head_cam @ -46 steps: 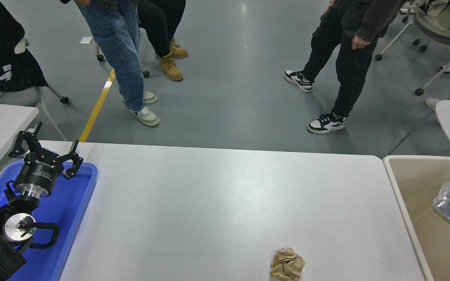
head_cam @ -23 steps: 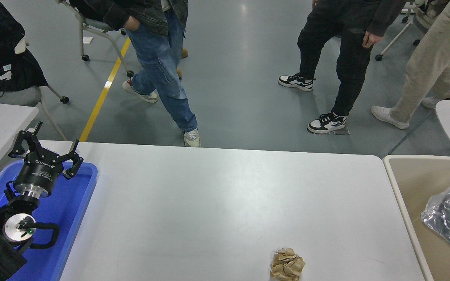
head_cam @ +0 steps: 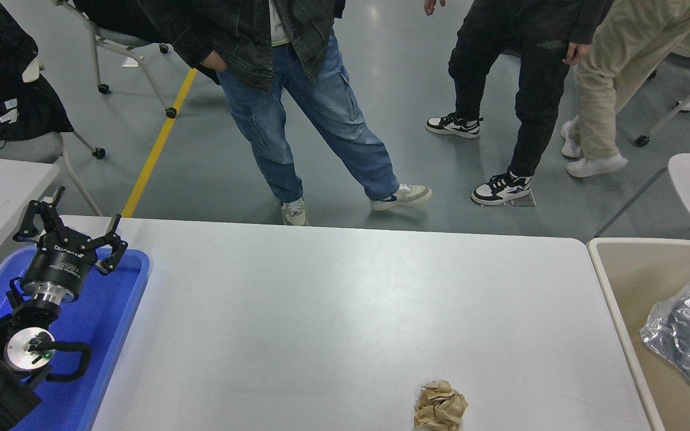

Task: Clean the table surface

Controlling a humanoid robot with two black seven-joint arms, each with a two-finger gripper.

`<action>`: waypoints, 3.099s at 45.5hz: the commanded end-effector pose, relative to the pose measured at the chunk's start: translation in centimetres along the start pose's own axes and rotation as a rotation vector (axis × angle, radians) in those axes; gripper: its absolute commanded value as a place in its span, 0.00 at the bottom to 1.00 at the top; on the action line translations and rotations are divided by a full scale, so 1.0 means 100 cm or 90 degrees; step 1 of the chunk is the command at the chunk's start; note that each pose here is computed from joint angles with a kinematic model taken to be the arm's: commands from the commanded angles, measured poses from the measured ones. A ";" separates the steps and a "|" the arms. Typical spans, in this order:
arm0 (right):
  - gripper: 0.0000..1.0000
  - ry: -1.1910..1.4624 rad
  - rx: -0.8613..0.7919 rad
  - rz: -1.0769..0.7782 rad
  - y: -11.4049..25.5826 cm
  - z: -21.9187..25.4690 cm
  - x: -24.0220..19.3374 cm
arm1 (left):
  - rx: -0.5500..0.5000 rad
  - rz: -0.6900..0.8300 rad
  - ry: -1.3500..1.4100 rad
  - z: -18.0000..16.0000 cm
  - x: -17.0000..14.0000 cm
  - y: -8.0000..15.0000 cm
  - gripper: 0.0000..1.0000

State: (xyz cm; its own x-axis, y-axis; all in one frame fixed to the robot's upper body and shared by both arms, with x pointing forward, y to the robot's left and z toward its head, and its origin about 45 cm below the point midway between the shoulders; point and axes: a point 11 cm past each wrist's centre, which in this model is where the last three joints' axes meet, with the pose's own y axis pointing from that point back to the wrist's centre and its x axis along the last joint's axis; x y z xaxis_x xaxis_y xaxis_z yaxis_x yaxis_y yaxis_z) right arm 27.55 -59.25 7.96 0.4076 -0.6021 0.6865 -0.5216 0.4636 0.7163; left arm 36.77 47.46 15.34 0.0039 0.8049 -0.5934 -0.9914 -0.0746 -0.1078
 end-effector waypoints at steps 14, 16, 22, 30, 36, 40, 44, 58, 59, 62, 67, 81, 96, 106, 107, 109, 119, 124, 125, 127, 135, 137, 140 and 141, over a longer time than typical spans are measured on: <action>0.00 0.002 0.002 0.004 -0.001 -0.002 -0.002 | 0.000 0.000 0.000 0.000 0.000 0.000 1.00; 0.00 0.003 0.004 0.000 -0.001 -0.004 -0.007 | 0.000 0.000 0.000 0.000 0.000 0.000 1.00; 0.00 0.008 0.004 -0.006 -0.003 -0.004 -0.021 | 0.000 0.000 0.000 0.000 0.000 0.000 1.00; 0.00 0.010 0.003 -0.010 -0.004 -0.004 -0.028 | 0.000 0.000 0.000 0.000 0.000 0.000 1.00; 0.00 0.010 0.003 -0.009 -0.004 -0.003 -0.027 | 0.000 0.000 0.000 0.000 0.000 0.000 1.00; 0.00 0.010 0.002 -0.004 -0.004 -0.003 -0.026 | 0.000 0.000 0.000 0.000 0.000 0.000 1.00; 0.25 0.013 0.002 0.026 -0.004 -0.003 -0.020 | 0.000 0.000 0.000 0.000 0.000 0.000 1.00; 0.69 0.022 -0.001 0.097 -0.003 0.000 -0.011 | 0.000 0.000 0.000 0.000 0.000 0.000 1.00; 0.73 0.022 0.000 0.103 -0.002 0.000 -0.010 | 0.000 0.000 0.000 0.000 0.000 0.000 1.00; 0.85 0.023 0.003 0.122 -0.002 -0.003 -0.004 | 0.000 0.000 0.000 0.000 0.000 0.000 1.00; 0.92 -0.004 0.007 0.155 -0.001 -0.006 0.004 | 0.000 0.000 0.000 0.000 0.000 0.000 1.00; 0.98 -0.151 0.068 0.234 0.009 -0.052 0.064 | 0.000 0.000 0.000 0.000 0.000 0.000 1.00; 0.98 -0.400 0.168 0.282 0.033 -0.092 0.136 | 0.000 0.000 0.000 0.000 0.000 0.000 1.00; 0.98 -0.554 0.308 0.257 0.069 -0.140 0.193 | 0.000 0.000 0.000 0.000 0.000 0.000 1.00; 0.98 -0.565 0.323 0.255 0.074 -0.144 0.199 | 0.000 0.000 0.000 0.000 0.000 0.000 1.00; 0.98 -0.584 0.353 0.248 0.085 -0.153 0.210 | 0.000 0.000 0.000 0.000 0.000 0.000 1.00; 0.98 -0.651 0.466 0.210 0.123 -0.182 0.235 | 0.000 0.000 0.000 0.000 0.000 0.000 1.00; 0.98 -0.685 0.510 0.199 0.138 -0.191 0.245 | 0.000 0.000 0.000 0.000 0.000 0.000 1.00; 0.98 -0.690 0.520 0.195 0.142 -0.193 0.247 | 0.000 0.000 0.000 0.000 0.000 0.000 1.00; 0.98 -0.700 0.537 0.190 0.148 -0.196 0.251 | 0.000 0.000 0.000 0.000 0.000 0.000 1.00; 0.98 -0.727 0.615 0.152 0.173 -0.220 0.256 | 0.000 0.000 0.000 0.000 0.000 0.000 1.00; 0.98 -0.723 0.632 0.139 0.179 -0.227 0.253 | 0.000 0.000 0.000 0.000 0.000 0.000 1.00; 0.98 -0.712 0.652 0.117 0.185 -0.239 0.246 | 0.000 0.000 0.000 0.000 0.000 0.000 1.00; 0.98 -0.708 0.656 0.110 0.187 -0.242 0.243 | 0.000 0.000 0.000 0.000 0.000 0.000 1.00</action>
State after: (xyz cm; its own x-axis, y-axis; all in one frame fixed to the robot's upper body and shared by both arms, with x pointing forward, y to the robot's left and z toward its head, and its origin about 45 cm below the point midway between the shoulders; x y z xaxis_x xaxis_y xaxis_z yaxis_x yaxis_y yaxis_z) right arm 45.21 -53.46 38.26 -0.3396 -0.9394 0.0466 -0.9405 0.3399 -0.0026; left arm 36.77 47.47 15.34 0.0039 0.8049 -0.5933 -0.9914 -0.0747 -0.1078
